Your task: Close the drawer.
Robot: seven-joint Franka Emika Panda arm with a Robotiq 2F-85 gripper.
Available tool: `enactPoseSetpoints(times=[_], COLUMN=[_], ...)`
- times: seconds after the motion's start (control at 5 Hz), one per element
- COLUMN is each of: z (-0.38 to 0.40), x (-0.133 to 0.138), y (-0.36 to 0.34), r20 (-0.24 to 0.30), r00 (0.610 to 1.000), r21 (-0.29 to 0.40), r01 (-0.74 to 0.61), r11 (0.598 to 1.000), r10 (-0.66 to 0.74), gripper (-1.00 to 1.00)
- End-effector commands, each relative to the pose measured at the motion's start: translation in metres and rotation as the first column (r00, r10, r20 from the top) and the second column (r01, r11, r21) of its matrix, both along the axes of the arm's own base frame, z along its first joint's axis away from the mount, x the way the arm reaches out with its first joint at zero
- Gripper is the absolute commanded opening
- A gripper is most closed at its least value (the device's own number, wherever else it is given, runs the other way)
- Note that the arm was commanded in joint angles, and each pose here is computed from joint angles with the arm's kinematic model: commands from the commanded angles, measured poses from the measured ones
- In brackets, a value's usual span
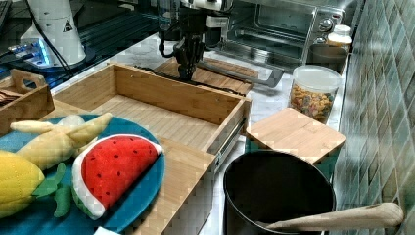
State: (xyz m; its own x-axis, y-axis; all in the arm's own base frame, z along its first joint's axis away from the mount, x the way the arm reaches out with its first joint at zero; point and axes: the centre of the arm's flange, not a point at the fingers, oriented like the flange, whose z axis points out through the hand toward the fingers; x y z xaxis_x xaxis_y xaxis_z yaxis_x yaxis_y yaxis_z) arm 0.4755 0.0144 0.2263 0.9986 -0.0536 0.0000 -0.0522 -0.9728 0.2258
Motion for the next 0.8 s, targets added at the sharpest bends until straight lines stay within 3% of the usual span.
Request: enactPoseSetpoints(times=[0.2,0.8], z=[0.055,0.052], x=[0.007,0.007], y=[-0.053,-0.109], r20=[0.15,0.179], r00=[0.989,0.984], r21=[0.014,0.04], r01=[0.002,-0.027], r11=[1.0,0.999], r10=[-0.004,0.019], gripper=[-1.0,-1.0])
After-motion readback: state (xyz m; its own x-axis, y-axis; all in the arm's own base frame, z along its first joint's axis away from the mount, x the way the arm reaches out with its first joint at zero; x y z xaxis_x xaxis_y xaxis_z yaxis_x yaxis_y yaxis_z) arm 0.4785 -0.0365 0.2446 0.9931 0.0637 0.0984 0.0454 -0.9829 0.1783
